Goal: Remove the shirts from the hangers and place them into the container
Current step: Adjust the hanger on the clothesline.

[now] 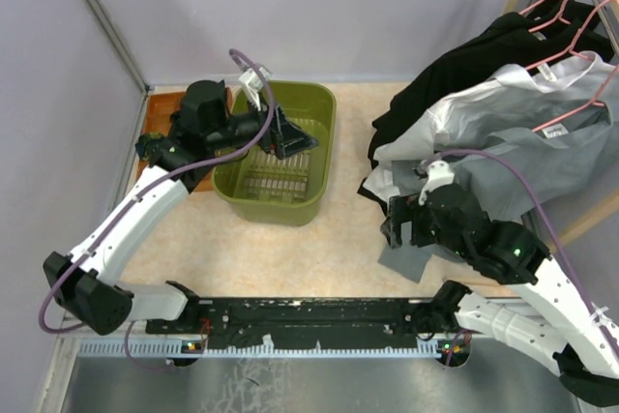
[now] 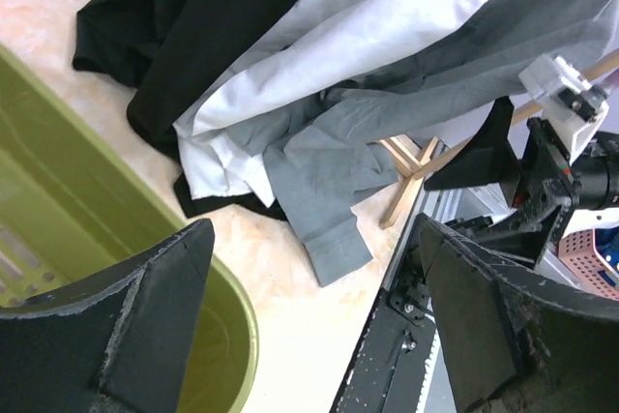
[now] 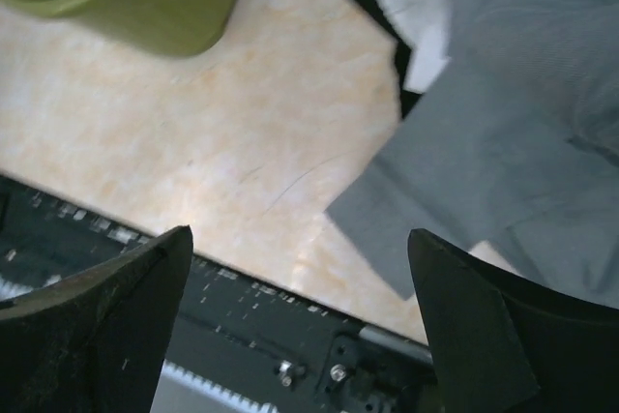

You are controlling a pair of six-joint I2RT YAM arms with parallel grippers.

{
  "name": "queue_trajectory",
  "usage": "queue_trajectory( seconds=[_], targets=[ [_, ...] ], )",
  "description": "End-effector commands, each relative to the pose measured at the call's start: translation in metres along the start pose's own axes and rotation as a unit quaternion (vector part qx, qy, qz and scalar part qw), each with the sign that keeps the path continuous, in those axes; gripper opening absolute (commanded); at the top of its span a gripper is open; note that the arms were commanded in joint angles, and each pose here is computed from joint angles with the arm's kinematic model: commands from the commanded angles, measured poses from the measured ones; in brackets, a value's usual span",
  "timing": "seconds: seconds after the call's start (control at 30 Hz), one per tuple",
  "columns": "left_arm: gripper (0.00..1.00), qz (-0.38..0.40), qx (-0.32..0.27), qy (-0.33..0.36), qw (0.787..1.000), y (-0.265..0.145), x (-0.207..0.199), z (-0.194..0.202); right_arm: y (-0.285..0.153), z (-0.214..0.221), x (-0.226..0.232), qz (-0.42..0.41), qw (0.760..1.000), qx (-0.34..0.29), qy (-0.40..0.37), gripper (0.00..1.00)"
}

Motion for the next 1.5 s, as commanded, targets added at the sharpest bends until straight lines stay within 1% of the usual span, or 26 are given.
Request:
queue_trajectory(
  seconds=[0.0,0.07,0.13,0.2,0.23,0.27,0.37,0.47,0.57,0.7,0.8,0.9,0.93,0.97,1.03,1.1,1.2,1.3,1.4,1.47],
  targets=[
    [0.92,0.028,-0.021,0.052,0.998,0.014,-0.021,-0.026,-0.017,-0.047,-0.017,0.103,0.981,-0.156,0.049,0.95],
    [0.92,0.037,-0.029,0.073,0.996,0.023,-0.034,-0.041,-0.009,-0.058,-0.019,0.138,0.974,-0.176,0.028,0.98],
    [0.92,0.045,-0.033,0.086,0.995,0.031,-0.041,-0.048,0.002,-0.068,-0.024,0.186,0.962,-0.2,0.013,0.99],
    [0.92,0.045,-0.036,0.093,0.994,0.037,-0.046,-0.051,0.014,-0.083,-0.026,0.199,0.959,-0.199,-0.009,0.99],
    [0.92,0.045,-0.036,0.093,0.994,0.04,-0.048,-0.051,0.02,-0.093,-0.031,0.203,0.959,-0.197,0.001,0.99],
    [0.93,0.046,-0.034,0.094,0.994,0.043,-0.049,-0.05,0.024,-0.103,-0.036,0.195,0.961,-0.194,0.007,0.99],
    [0.93,0.048,-0.029,0.092,0.994,0.047,-0.05,-0.047,0.041,-0.125,-0.04,0.133,0.977,-0.168,0.005,0.99],
    [0.93,0.046,-0.032,0.092,0.994,0.05,-0.05,-0.046,0.065,-0.137,-0.038,0.108,0.985,-0.129,-0.04,0.99],
    [0.93,0.049,-0.039,0.093,0.994,0.053,-0.052,-0.05,0.085,-0.15,-0.036,0.101,0.987,-0.105,-0.064,0.99],
    [0.93,0.051,-0.04,0.094,0.993,0.057,-0.053,-0.053,0.101,-0.17,-0.043,0.112,0.984,-0.109,-0.082,0.99],
    [0.93,0.049,-0.039,0.092,0.994,0.057,-0.053,-0.052,0.112,-0.18,-0.055,0.119,0.985,-0.098,-0.079,0.99],
    [0.93,0.053,-0.039,0.092,0.994,0.056,-0.054,-0.052,0.111,-0.193,-0.057,0.136,0.985,-0.078,-0.071,0.99],
    [0.93,0.054,-0.042,0.094,0.993,0.055,-0.055,-0.054,0.113,-0.189,-0.056,0.126,0.987,-0.069,-0.074,0.99],
    [0.94,0.053,-0.046,0.098,0.993,0.053,-0.056,-0.056,0.115,-0.182,-0.052,0.099,0.99,-0.06,-0.081,0.99],
    [0.95,0.051,-0.056,0.109,0.991,0.051,-0.057,-0.063,0.121,-0.154,-0.04,0.011,0.995,-0.035,-0.093,0.99],
    [0.96,0.05,-0.067,0.121,0.989,0.049,-0.059,-0.072,0.123,-0.123,-0.031,-0.044,0.994,-0.021,-0.096,0.99],
    [0.97,0.054,-0.081,0.139,0.985,0.05,-0.062,-0.088,0.12,-0.083,-0.013,-0.111,0.988,-0.024,-0.106,0.99],
    [0.97,0.07,-0.084,0.15,0.983,0.057,-0.065,-0.099,0.111,-0.047,0.012,-0.192,0.973,-0.016,-0.123,0.99],
    [0.95,0.099,-0.076,0.159,0.979,0.069,-0.071,-0.101,0.104,-0.027,0.019,-0.222,0.967,-0.026,-0.124,0.99],
    [0.94,0.122,-0.07,0.174,0.975,0.081,-0.078,-0.1,0.104,-0.014,0.019,-0.232,0.966,-0.028,-0.107,0.99]
  ],
)
Point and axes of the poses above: each gripper's point midway between its finger pads, its own y axis out along the fingers, its own x axis along the line the jaws close on, z = x × y, the point moved 6 cm from there along -y, back along the fingers, and after that the axes turned 13 degrees about y, right-handed, at the moved point
